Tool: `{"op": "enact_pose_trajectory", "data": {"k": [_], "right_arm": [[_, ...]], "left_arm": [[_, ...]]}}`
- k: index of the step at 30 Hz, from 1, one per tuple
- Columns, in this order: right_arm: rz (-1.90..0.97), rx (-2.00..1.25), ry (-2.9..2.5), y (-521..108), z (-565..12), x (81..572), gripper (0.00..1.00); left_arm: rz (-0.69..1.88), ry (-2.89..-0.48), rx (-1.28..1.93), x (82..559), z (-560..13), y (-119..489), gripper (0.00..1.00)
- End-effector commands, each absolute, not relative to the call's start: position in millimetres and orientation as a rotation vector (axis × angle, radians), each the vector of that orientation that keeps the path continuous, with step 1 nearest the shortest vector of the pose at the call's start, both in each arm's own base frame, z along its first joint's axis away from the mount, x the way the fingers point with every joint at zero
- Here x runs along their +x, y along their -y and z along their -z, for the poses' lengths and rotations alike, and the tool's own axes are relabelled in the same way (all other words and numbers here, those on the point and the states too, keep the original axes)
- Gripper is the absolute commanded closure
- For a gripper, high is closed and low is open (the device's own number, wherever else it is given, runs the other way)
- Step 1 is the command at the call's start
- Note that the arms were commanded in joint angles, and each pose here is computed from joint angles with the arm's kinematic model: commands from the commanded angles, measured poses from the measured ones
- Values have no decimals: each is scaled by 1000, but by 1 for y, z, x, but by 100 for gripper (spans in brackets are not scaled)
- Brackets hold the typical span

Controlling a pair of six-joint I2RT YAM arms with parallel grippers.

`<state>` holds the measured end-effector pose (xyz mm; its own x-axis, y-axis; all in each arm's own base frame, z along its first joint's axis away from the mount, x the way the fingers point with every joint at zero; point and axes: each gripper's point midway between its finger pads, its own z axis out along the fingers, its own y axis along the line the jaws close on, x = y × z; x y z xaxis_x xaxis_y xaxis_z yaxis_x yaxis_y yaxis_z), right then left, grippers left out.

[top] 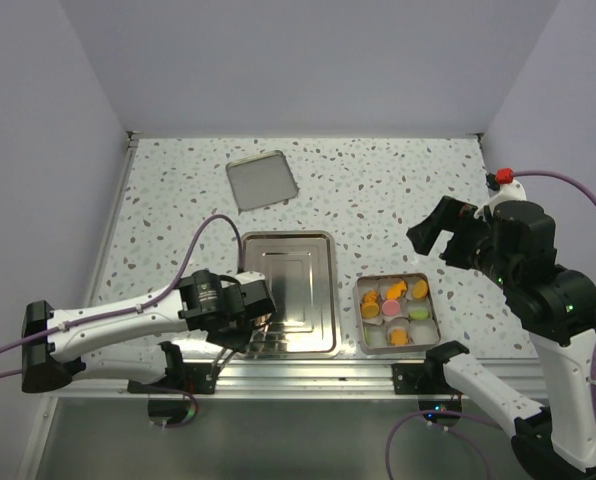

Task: Pack the cookies

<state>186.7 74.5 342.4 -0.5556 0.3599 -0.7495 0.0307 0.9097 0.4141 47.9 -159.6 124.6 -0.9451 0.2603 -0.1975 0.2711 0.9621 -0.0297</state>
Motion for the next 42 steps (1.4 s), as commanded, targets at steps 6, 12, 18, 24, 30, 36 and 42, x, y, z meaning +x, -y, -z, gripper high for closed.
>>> {"op": "enact_pose_trajectory", "data": {"k": [6,12,18,24,30,36,42], "right_arm": [[-440,285,-2083,-72,-352,190,1],[-430,293,-2062,-69,-361,189,1],[-406,323,-2011,-60,-378,187,1],[-368,399,-1886,-39,-412,179,1],[-339,439,-1765,-20,-443,168,1],[-319,438,-1766,-16,-440,163,1],[-325,424,-1785,-20,-434,164,1]], "left_arm": [[186,-2861,408,59,-146,180,62],[224,-2741,484,87,-193,219,62],[366,-2632,579,110,-236,283,62],[543,-2509,769,110,-255,362,62],[692,-2456,938,91,-251,430,63],[800,-2426,1095,65,-242,471,64],[780,-2467,1128,54,-217,480,64]]}}
